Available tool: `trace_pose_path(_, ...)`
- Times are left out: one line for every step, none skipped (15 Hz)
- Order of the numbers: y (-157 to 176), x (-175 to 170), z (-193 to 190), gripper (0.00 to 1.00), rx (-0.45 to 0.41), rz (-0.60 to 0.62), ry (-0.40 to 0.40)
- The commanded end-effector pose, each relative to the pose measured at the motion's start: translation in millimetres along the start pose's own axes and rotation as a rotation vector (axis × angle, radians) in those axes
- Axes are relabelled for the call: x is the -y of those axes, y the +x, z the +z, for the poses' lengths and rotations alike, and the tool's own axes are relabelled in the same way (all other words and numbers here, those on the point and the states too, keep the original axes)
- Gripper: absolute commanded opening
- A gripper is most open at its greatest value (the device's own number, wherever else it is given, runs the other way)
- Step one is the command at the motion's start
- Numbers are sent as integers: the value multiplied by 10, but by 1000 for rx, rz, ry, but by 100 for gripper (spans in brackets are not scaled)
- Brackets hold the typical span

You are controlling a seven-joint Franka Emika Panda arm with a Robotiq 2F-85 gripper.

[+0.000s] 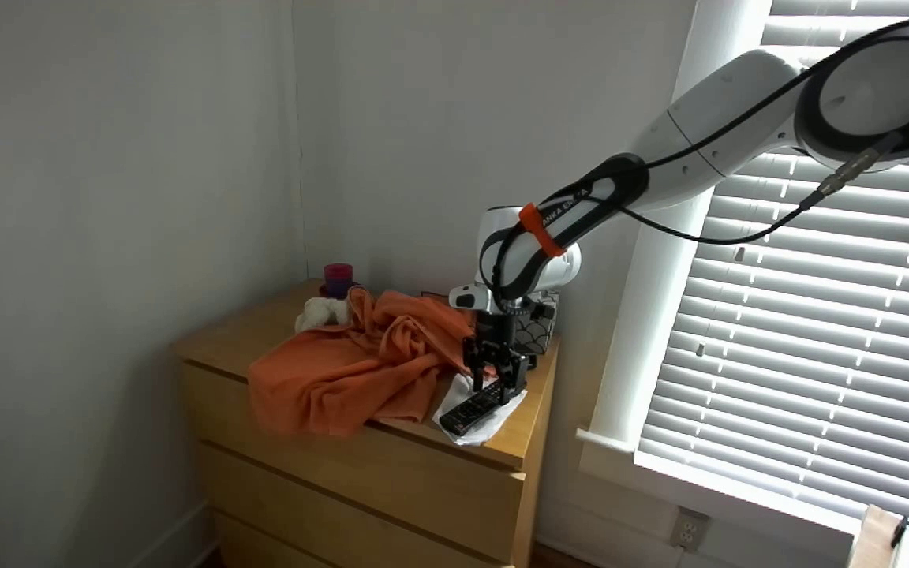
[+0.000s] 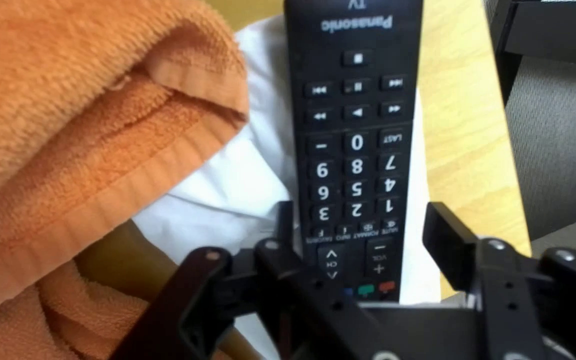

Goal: Pick up the remote from the orange towel and place it on the white paper towel

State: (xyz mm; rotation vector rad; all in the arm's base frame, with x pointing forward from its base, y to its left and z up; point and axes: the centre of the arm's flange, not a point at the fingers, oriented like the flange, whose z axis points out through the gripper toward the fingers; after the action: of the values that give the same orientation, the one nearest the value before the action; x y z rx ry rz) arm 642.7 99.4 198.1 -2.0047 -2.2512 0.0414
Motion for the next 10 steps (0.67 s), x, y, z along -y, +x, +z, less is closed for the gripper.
trace_pose_path(55,78,-255,99,-6,-79,-39)
trace_pose_path(78,116,-409,100,9,-108,-60)
trace_pose_path(106,142,-549,100,15,-159,-77)
trace_pose_path(153,148,-695,100,7,-230,-86)
trace_pose_path(184,186,-813,100,23,-280,-42)
trace_pose_path(226,214,-949,100,17,-329,-39)
trace_pose_path(249,229,-1070,100,43,-372,-20)
trace_pose_path(284,258,-1206,100,51,-418,-6)
trace_pose_path(295,285,-1329,100,65,-459,14)
trace_pose_path(321,313,-1444,100,78,-500,28)
